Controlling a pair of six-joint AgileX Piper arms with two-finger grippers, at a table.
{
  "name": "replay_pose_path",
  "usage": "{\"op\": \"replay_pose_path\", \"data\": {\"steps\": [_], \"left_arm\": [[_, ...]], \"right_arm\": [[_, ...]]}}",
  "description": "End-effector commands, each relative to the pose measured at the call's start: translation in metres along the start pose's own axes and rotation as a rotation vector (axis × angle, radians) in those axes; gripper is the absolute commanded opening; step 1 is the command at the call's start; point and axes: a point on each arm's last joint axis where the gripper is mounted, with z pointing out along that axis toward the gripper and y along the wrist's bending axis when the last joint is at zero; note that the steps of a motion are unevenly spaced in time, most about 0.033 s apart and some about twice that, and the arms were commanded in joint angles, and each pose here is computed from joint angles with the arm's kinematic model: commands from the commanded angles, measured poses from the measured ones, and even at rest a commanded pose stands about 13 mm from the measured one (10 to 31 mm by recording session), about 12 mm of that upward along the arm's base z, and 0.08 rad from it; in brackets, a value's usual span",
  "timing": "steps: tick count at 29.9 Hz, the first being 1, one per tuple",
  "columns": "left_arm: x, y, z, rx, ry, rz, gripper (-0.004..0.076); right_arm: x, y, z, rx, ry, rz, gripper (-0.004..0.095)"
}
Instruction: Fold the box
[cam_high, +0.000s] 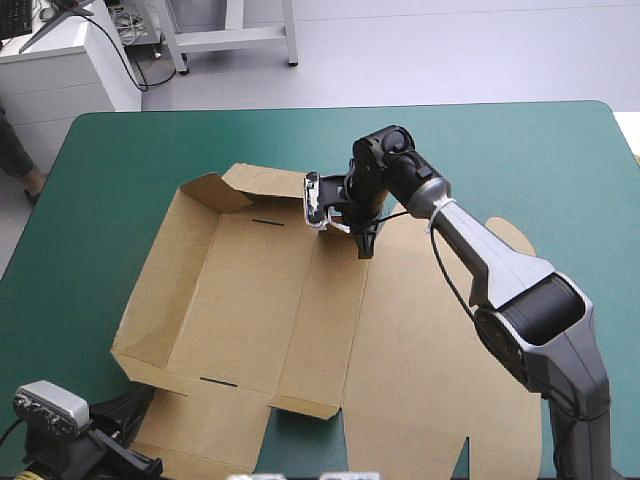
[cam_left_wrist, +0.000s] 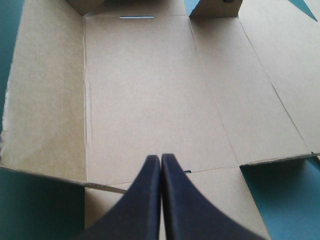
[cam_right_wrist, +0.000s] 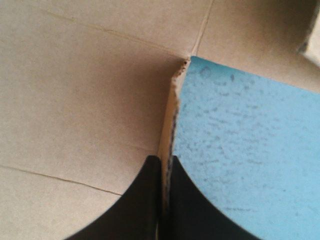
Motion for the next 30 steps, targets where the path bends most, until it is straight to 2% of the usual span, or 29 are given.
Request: {"op": "replay_pose_path", "data": {"steps": [1,6,11,14,16,18,20,26,30], "left_arm": [[-0.014,-0.001,-0.004,0.012,-0.087,-0.001,-0.0008],[-0.014,-0.001,-0.004,0.012,-0.086,-0.001,-0.0008],[-0.013,-0.001,-0.003,0.012,-0.085,-0.001,-0.0008],[-0.013,-0.001,-0.003,0.012,-0.085,0.001,-0.0008],[-0.013,-0.001,-0.003,0.011,-0.085,0.002,-0.0008],[-0.013,-0.001,-0.003,0.011,-0.085,0.004,-0.0008],[-0.013,-0.001,-0.003,0.011,-0.085,0.004,-0.0008],[-0.013,-0.001,-0.003,0.011,-0.085,0.004,-0.0008],[-0.013,-0.001,-0.003,0.011,-0.085,0.004,-0.0008]], "right_arm": [[-0.003,-0.001,-0.021,0.031,-0.038,-0.024,-0.0019],[-0.001,-0.004,0.011,-0.011,-0.002,-0.027,-0.0019],[-0.001,-0.007,0.026,0.002,0.011,0.007,0.0029],[-0.002,-0.008,0.023,0.004,0.007,0.007,0.0171],[-0.003,-0.011,0.015,0.012,0.002,0.017,0.0310],[-0.006,-0.015,0.003,0.043,-0.015,0.070,0.0438],[-0.009,-0.021,-0.011,0.088,-0.038,0.138,0.0503],[-0.016,-0.031,-0.069,0.236,-0.136,0.242,0.0503],[-0.010,-0.026,-0.113,0.337,-0.157,0.401,0.0483]]}}
